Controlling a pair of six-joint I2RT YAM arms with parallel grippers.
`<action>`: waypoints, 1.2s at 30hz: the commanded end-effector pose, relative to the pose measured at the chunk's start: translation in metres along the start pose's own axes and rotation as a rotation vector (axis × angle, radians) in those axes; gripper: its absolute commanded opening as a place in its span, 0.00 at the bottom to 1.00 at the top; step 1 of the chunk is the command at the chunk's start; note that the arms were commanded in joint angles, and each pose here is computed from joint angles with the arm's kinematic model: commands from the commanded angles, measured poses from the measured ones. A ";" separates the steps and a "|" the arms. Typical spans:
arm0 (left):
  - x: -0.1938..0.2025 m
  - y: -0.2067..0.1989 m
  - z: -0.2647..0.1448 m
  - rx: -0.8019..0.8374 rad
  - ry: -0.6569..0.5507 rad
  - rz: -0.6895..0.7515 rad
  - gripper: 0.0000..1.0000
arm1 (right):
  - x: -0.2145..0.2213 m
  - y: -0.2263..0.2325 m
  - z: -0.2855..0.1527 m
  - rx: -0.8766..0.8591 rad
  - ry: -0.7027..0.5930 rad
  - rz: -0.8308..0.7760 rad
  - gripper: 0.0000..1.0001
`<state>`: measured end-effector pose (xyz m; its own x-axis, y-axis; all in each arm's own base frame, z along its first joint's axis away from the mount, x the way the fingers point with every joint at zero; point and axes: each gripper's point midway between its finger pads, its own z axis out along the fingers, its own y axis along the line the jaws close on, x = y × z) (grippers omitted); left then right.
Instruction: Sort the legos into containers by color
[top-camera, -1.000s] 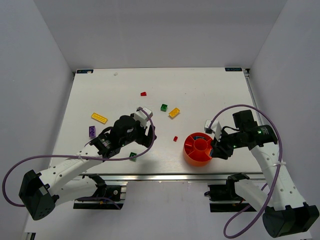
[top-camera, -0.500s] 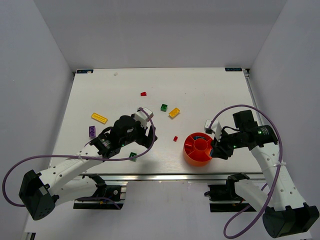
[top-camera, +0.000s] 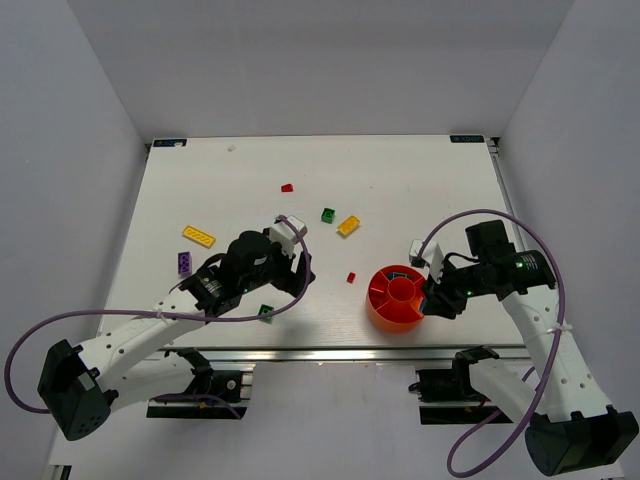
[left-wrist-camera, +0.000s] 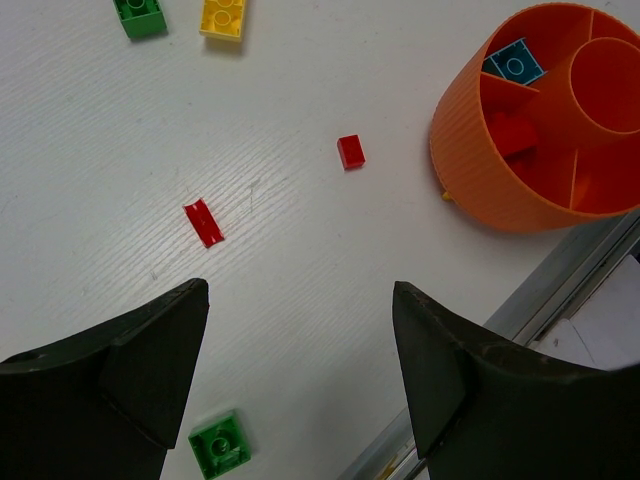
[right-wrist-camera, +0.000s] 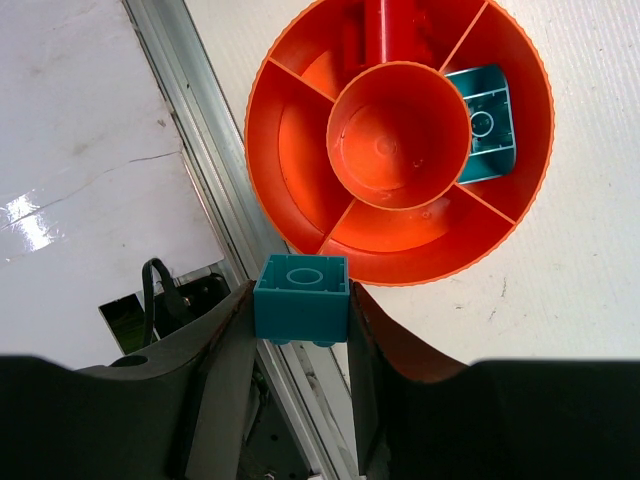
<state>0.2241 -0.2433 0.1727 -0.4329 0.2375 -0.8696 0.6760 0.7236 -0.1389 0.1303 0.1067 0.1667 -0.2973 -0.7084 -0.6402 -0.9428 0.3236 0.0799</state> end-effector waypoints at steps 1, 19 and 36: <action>-0.021 -0.007 -0.007 0.025 -0.053 0.009 0.84 | 0.000 0.003 0.000 -0.004 -0.009 -0.005 0.00; -0.020 -0.008 -0.006 0.031 -0.049 0.009 0.84 | -0.014 -0.004 -0.003 0.019 -0.050 -0.013 0.00; -0.020 -0.007 -0.006 0.029 -0.050 0.009 0.84 | -0.044 -0.041 0.000 0.119 -0.129 0.060 0.03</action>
<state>0.2232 -0.2442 0.1729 -0.4330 0.2382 -0.8693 0.6807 0.7186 -0.1422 0.1619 0.1167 0.1727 -0.3396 -0.6473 -0.6823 -0.9115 0.4056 0.0689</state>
